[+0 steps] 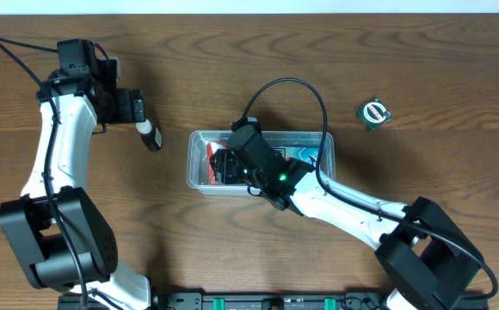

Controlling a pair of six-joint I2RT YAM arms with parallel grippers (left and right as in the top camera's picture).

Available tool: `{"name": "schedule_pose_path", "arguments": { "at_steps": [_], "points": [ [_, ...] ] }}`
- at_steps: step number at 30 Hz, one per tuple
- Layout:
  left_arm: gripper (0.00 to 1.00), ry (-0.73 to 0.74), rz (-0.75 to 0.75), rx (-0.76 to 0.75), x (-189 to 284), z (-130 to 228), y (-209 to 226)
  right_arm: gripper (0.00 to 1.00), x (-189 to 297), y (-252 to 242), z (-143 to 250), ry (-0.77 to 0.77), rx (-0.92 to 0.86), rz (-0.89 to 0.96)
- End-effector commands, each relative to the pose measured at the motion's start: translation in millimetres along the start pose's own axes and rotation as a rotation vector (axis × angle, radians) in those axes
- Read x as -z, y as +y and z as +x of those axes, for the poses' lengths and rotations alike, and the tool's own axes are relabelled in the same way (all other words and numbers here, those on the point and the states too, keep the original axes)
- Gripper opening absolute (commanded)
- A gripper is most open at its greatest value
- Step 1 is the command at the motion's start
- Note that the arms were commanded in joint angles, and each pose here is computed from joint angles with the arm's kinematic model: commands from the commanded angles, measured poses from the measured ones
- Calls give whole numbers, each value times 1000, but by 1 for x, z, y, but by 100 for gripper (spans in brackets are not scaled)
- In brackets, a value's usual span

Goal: Pack container
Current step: 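Lower the red packet into the container beside the boxes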

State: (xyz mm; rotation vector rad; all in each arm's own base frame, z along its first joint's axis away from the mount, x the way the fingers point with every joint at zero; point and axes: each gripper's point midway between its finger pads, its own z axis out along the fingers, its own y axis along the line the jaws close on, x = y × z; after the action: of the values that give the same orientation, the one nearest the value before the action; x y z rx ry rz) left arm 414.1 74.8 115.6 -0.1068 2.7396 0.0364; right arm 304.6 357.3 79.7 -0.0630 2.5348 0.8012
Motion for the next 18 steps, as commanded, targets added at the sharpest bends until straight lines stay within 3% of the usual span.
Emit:
{"name": "schedule_pose_path", "arguments": {
  "at_steps": [1,18],
  "points": [
    [98,17,-12,20,-5,4,3,63,-2,-5,-1,-23,-11,39],
    [98,17,-12,19,-5,4,3,66,-16,-21,2,-31,-38,90]
  ]
}}
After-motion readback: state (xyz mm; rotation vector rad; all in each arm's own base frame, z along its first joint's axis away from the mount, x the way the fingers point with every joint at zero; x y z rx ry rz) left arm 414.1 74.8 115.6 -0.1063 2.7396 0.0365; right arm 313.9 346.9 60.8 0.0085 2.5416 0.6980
